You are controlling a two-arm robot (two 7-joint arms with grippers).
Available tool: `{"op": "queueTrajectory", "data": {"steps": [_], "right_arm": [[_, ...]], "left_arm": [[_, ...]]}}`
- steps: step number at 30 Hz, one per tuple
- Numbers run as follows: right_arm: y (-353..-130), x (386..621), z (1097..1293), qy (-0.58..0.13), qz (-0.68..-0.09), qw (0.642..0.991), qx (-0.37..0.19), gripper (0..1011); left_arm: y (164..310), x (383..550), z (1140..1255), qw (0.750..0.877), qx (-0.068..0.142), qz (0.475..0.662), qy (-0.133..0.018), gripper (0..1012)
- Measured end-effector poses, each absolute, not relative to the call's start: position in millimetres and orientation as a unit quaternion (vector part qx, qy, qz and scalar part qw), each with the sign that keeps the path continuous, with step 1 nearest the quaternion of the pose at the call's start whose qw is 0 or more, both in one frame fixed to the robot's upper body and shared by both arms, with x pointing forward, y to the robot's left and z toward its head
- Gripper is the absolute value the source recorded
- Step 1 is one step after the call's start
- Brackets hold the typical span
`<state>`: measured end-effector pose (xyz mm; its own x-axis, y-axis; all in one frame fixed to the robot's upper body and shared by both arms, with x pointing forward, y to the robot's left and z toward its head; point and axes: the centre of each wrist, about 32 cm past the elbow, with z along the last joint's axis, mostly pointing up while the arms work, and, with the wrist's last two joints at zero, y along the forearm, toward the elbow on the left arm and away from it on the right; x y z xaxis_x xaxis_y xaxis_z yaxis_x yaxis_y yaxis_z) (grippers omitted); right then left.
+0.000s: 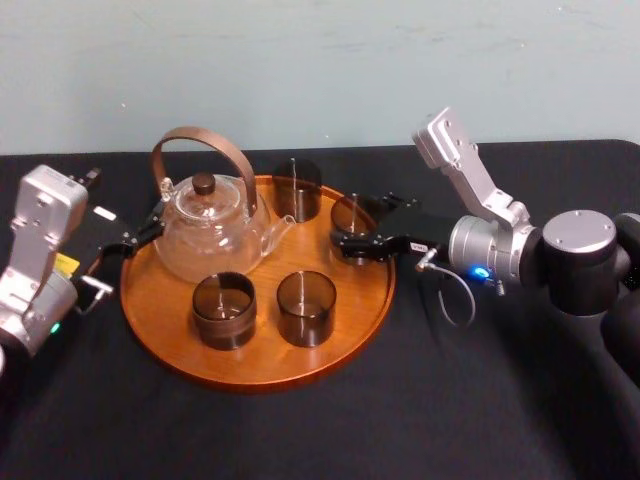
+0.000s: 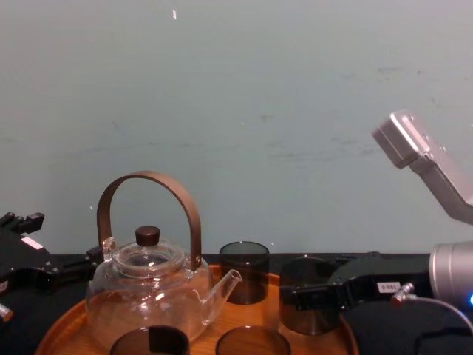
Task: Pick up the glass from the table and place it on the tray.
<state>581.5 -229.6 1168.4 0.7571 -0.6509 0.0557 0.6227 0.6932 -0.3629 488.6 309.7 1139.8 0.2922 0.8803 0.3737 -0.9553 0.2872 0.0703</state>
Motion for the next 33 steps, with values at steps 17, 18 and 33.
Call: {"op": "queueTrajectory", "data": {"steps": [17, 18, 33], "right_arm": [[-226, 586, 1159.7, 0.048, -0.343, 0.919, -0.188, 905], [-226, 586, 1158.9, 0.049, -0.343, 0.919, -0.189, 905], [-224, 588, 1154.6, 0.049, -0.339, 0.92, -0.193, 905]], "left_arm": [[309.7, 488.6, 1139.8, 0.791, 0.141, 0.58, -0.132, 1001], [309.7, 488.6, 1139.8, 0.791, 0.141, 0.58, -0.132, 1001], [309.7, 488.6, 1139.8, 0.791, 0.141, 0.58, -0.132, 1001]]}}
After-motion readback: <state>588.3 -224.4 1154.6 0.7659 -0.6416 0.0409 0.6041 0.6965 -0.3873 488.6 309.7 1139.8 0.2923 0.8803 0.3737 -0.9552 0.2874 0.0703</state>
